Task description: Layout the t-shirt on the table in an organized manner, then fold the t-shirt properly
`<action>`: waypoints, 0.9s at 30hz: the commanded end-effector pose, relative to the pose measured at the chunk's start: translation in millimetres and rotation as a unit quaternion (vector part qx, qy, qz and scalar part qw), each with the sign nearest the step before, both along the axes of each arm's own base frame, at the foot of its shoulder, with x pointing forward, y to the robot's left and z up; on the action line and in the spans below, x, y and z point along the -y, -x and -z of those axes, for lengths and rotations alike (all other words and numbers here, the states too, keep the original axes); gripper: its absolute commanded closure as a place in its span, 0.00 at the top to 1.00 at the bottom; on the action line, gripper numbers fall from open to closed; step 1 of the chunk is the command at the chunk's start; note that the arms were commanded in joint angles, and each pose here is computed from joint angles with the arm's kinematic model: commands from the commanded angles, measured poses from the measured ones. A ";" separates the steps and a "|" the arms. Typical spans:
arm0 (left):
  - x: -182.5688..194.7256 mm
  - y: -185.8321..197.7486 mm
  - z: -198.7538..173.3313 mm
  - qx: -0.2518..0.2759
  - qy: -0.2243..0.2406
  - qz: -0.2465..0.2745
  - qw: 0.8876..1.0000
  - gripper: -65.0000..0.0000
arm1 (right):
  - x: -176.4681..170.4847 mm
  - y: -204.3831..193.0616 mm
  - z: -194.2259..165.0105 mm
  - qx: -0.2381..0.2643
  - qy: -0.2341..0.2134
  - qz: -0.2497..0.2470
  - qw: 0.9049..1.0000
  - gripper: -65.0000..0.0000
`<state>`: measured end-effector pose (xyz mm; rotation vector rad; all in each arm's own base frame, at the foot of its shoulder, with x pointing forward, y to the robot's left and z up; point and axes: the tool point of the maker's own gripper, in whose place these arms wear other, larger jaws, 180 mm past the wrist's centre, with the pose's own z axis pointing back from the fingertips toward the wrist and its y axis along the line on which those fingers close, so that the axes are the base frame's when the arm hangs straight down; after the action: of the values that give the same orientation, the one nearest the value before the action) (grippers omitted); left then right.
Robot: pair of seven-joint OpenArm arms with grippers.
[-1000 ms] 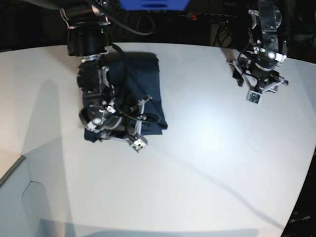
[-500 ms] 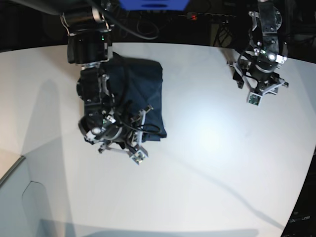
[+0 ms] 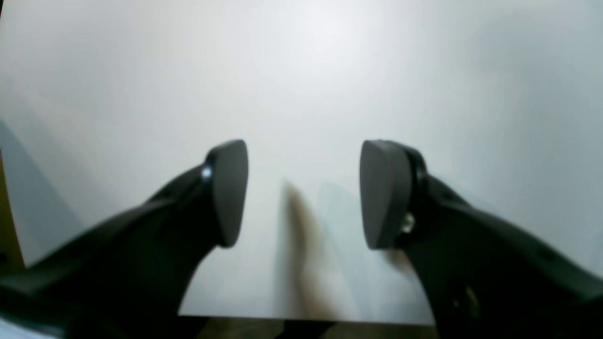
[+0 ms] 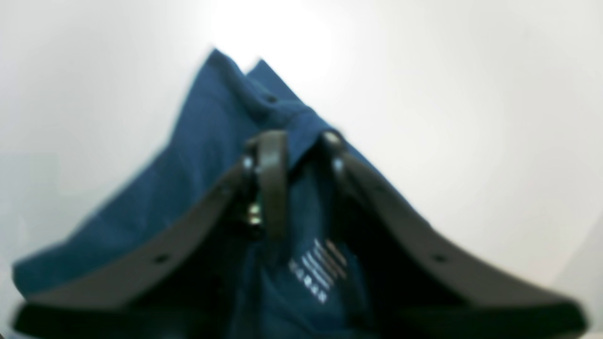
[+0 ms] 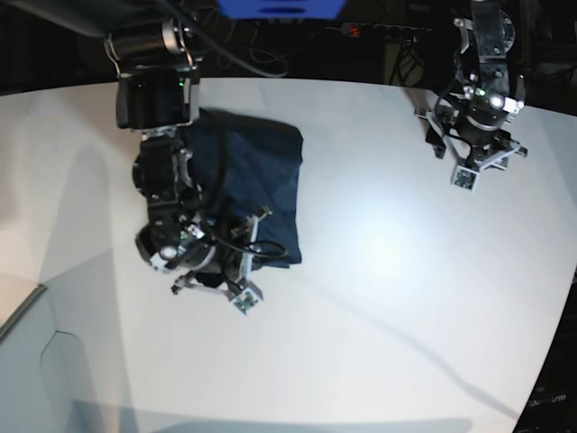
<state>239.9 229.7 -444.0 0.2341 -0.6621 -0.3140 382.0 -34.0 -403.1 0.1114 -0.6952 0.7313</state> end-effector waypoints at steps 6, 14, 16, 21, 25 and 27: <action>-1.6 -8.7 -11.5 0.023 -0.003 0.000 1.000 0.56 | 14.3 -13.2 -31.7 0.053 -0.019 0.023 0.998 0.53; -26.6 -17.7 -52.5 0.090 0.011 -0.061 0.994 0.40 | 82.6 20.8 -62.5 0.109 -0.005 0.120 0.987 0.11; -41.9 -12.5 -67.1 0.111 0.016 -0.090 0.990 0.18 | 100.9 44.4 -61.2 0.108 0.008 0.143 0.984 0.00; -81.1 24.9 -69.1 0.062 0.003 -0.163 0.985 0.03 | 133.8 115.6 -35.9 0.062 0.042 0.181 0.981 0.00; -104.0 80.6 -56.2 -0.001 -0.008 -0.182 0.983 0.00 | 167.3 175.5 -9.6 0.001 0.072 0.223 0.972 0.00; -109.8 116.6 -46.9 -0.043 -0.011 -0.186 0.981 0.00 | 183.9 201.8 -1.4 -0.024 0.083 0.248 0.965 0.00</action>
<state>123.5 337.4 -402.2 0.3457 -0.5067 0.0303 173.2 -220.5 -410.3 -0.1968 -0.5391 0.2853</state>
